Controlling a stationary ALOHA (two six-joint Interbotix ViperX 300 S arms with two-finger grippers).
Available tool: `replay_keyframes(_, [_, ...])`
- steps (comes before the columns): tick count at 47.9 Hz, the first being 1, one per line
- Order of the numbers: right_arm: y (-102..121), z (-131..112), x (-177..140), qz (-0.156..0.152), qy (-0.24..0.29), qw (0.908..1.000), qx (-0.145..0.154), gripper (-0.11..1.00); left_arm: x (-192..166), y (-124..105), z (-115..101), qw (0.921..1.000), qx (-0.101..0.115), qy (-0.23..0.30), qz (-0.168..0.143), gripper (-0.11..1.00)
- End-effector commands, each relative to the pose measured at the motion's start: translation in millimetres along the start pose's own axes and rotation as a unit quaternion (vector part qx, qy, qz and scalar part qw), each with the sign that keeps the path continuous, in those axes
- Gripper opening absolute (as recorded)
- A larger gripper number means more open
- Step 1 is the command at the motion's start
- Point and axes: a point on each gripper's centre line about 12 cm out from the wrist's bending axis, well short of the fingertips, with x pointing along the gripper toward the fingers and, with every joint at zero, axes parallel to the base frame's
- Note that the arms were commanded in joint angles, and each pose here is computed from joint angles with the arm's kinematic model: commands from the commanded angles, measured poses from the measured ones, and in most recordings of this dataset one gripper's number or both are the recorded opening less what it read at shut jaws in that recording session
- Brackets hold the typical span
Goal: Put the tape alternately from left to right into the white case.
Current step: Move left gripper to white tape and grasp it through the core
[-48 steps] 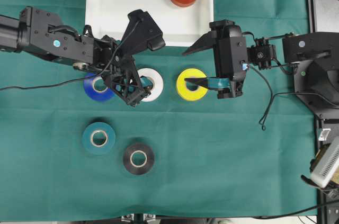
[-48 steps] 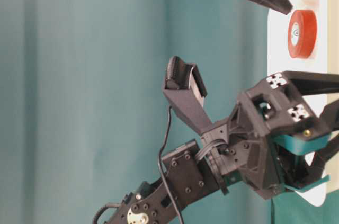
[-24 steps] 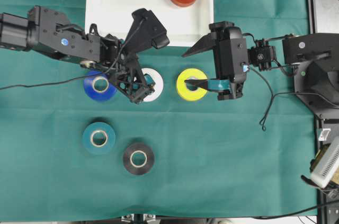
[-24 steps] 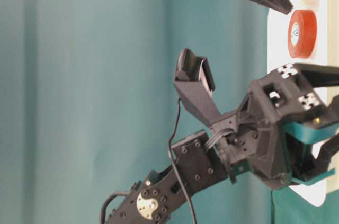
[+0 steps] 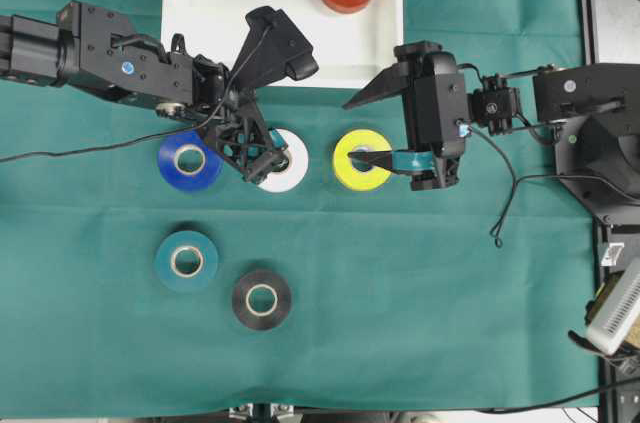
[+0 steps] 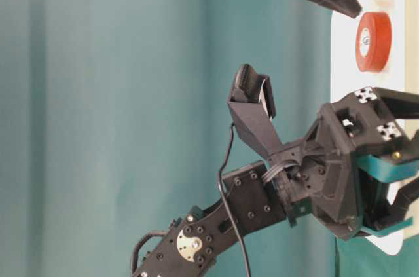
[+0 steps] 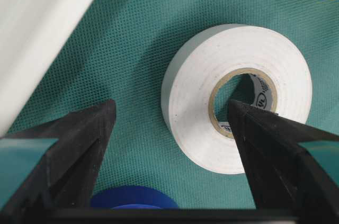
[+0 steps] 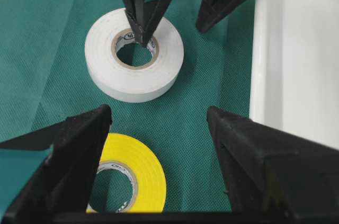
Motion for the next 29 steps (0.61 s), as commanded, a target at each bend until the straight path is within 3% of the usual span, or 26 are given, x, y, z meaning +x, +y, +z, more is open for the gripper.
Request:
replay_keyframes(1, [1, 6, -1, 0.003, -0.014, 0.9999, -0.001, 0.81, -9, -4, 8, 0.9999, -0.001, -0.014, -0.009, 0.43])
replay_keyframes(29, [2, 8, 0, 0.004, -0.021, 0.9998, -0.001, 0.81, 1, -8, 6, 1.0, 0.002, -0.006, -0.005, 0.42])
